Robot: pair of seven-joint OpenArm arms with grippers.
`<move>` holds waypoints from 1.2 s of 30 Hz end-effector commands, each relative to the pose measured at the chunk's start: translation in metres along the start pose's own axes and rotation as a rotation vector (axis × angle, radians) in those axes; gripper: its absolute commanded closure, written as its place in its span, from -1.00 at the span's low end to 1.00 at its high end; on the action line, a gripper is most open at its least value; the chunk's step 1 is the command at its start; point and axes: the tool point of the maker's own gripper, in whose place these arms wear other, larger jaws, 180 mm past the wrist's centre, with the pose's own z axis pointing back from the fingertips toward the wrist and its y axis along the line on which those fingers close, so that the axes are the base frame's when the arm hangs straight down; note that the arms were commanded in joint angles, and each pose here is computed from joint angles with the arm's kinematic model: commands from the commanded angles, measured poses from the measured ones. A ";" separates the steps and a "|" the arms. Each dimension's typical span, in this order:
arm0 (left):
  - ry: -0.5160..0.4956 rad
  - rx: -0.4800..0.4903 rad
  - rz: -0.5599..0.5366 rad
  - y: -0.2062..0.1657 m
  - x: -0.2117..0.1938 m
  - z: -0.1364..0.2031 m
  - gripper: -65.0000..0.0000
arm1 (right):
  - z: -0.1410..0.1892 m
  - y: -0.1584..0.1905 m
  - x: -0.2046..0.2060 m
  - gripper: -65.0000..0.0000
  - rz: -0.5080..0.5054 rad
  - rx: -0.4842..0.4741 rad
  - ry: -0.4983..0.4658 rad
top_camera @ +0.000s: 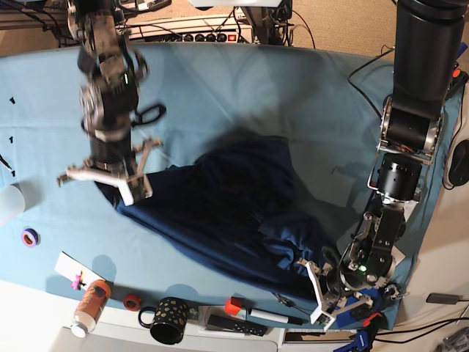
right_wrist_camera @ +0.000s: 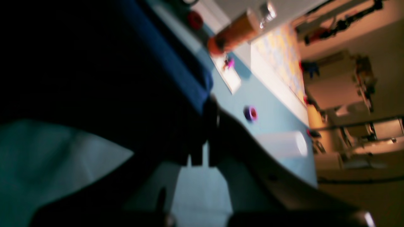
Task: Layout the t-shirt on the table in an organized manner, then fold the t-shirt properly
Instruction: 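Pull the shirt edges apart with both grippers and release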
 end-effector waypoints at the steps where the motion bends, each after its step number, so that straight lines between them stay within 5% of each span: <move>1: -0.050 0.049 -0.011 0.020 0.024 0.007 1.00 | 0.007 -0.014 0.006 1.00 0.011 -0.051 -0.035; 13: 0.038 0.019 0.006 0.031 -0.030 0.020 1.00 | 0.020 0.000 -0.047 1.00 0.165 -0.005 0.100; 18: 0.013 -0.065 0.013 0.017 -0.036 0.037 1.00 | 0.017 -0.002 -0.025 1.00 0.162 -0.016 -0.003; 26: -0.171 -0.045 0.028 0.016 0.014 0.053 1.00 | 0.009 -0.031 0.039 1.00 0.074 -0.087 -0.233; 36: -0.268 -0.012 0.021 0.003 0.066 0.044 1.00 | -0.129 -0.052 0.027 1.00 0.027 -0.110 -0.076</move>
